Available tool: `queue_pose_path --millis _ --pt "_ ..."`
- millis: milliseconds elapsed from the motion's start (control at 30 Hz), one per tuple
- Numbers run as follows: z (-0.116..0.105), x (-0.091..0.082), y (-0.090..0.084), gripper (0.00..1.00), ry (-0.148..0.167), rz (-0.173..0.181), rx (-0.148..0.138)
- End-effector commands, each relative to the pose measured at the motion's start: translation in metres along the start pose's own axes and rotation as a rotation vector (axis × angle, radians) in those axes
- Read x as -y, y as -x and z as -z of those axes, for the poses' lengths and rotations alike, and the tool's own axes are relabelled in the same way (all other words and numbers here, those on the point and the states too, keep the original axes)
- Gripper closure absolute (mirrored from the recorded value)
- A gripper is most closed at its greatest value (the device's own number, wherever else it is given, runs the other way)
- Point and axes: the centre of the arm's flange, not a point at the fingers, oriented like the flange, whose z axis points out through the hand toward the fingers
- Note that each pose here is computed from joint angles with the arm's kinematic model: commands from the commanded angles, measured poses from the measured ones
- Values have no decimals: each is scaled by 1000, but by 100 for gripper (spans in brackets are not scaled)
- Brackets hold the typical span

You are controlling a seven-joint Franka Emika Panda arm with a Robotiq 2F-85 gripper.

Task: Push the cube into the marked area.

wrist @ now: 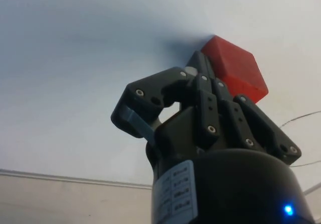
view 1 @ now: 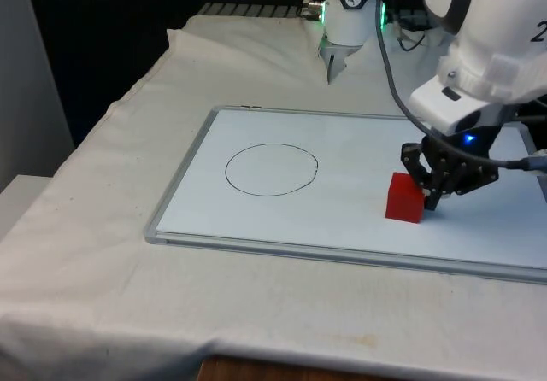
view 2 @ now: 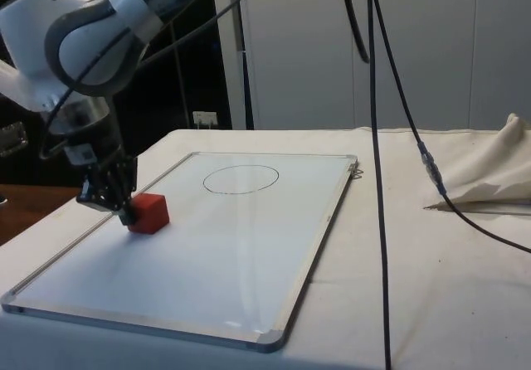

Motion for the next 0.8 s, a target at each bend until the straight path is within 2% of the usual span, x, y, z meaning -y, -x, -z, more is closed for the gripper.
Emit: queue_pose_path --millis 0,67,100,233,367,400,467,667,700,767 --pt "-1 -4 0 100 12 -6 5" --pt "-2 -8 0 100 23 -10 10" --pt "-2 -6 -1 100 16 -6 6" --pt "-6 -17 -1 100 53 -17 21" --pt "-7 -25 -2 100 74 -25 27" --pt "-7 -24 -2 100 69 -22 23" --pt "-9 -29 -1 100 92 -29 35" --pt "-12 -42 -3 100 129 -40 43" --pt "-11 -39 -3 100 120 -35 40" --pt "-14 -48 -3 100 144 -48 47"
